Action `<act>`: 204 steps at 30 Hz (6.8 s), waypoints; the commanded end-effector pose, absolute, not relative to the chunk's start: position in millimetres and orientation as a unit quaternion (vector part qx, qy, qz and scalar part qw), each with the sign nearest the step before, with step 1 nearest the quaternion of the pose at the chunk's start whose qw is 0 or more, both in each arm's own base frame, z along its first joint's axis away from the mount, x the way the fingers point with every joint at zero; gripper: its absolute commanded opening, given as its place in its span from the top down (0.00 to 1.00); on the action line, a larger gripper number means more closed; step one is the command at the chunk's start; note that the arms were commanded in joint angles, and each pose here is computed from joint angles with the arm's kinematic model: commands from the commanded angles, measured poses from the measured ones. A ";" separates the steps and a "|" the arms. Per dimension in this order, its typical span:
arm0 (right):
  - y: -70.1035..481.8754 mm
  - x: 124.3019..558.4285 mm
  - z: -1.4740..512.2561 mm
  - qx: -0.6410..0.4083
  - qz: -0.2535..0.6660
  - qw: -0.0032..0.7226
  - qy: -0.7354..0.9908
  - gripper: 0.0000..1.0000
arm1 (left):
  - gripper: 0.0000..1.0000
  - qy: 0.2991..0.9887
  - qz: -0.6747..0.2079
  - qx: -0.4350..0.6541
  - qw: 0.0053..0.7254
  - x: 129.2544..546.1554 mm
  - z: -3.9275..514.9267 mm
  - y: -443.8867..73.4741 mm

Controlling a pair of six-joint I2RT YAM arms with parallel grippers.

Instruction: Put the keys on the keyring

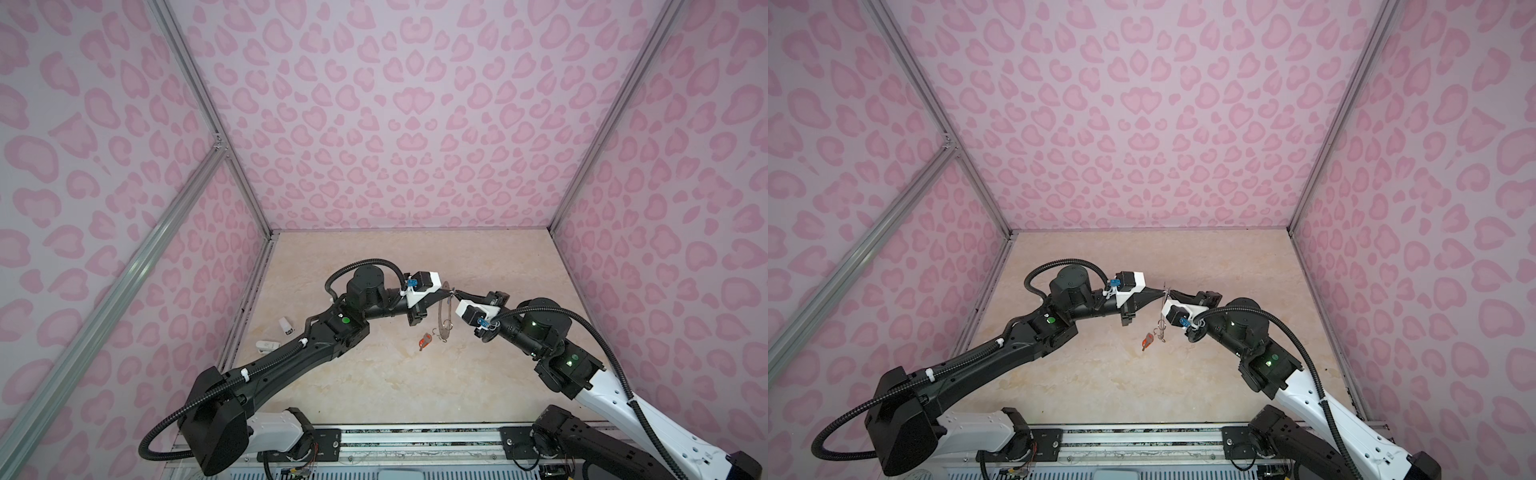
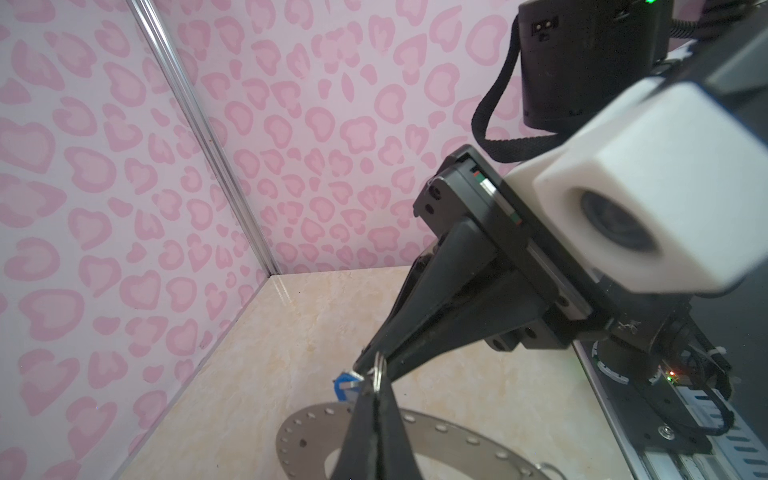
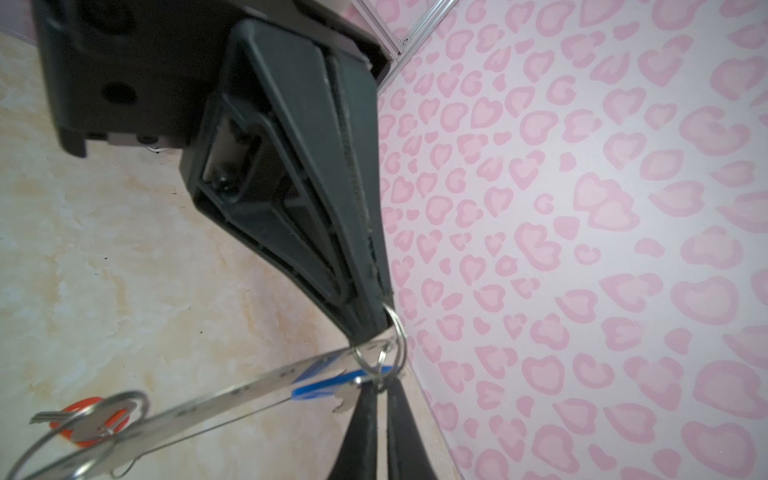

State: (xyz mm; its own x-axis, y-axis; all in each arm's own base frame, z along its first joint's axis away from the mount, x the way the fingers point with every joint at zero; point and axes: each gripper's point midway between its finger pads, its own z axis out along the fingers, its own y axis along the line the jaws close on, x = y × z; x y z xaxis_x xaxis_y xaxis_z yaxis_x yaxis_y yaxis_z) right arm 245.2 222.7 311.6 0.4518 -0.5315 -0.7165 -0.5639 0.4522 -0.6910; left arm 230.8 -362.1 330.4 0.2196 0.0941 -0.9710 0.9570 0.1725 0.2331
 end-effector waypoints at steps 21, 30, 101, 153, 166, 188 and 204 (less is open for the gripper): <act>217.0 217.8 337.6 -0.487 0.240 0.653 0.529 0.78 | 0.97 0.445 -0.377 0.566 0.582 215.3 340.2 -359.4; 224.1 219.8 328.0 -0.498 0.264 0.622 0.544 0.78 | 0.97 0.441 -0.372 0.573 0.582 213.8 339.7 -359.0; 242.3 224.3 293.1 -0.558 0.251 0.515 0.601 1.00 | 0.87 0.476 -0.131 0.711 0.501 228.5 301.0 -354.1; 232.0 228.6 315.4 -0.517 0.156 0.637 0.549 0.78 | 0.97 0.472 -0.299 0.611 0.561 218.0 342.6 -349.6; 233.6 231.8 318.7 -0.531 0.128 0.646 0.533 0.84 | 0.97 0.473 -0.305 0.612 0.555 217.8 341.7 -351.8; 230.9 235.7 315.0 -0.537 0.103 0.645 0.534 0.99 | 0.97 0.482 -0.306 0.603 0.557 227.7 345.0 -358.5; 231.7 245.3 300.7 -0.522 0.087 0.626 0.573 1.00 | 0.97 0.510 -0.307 0.512 0.620 261.2 357.8 -363.5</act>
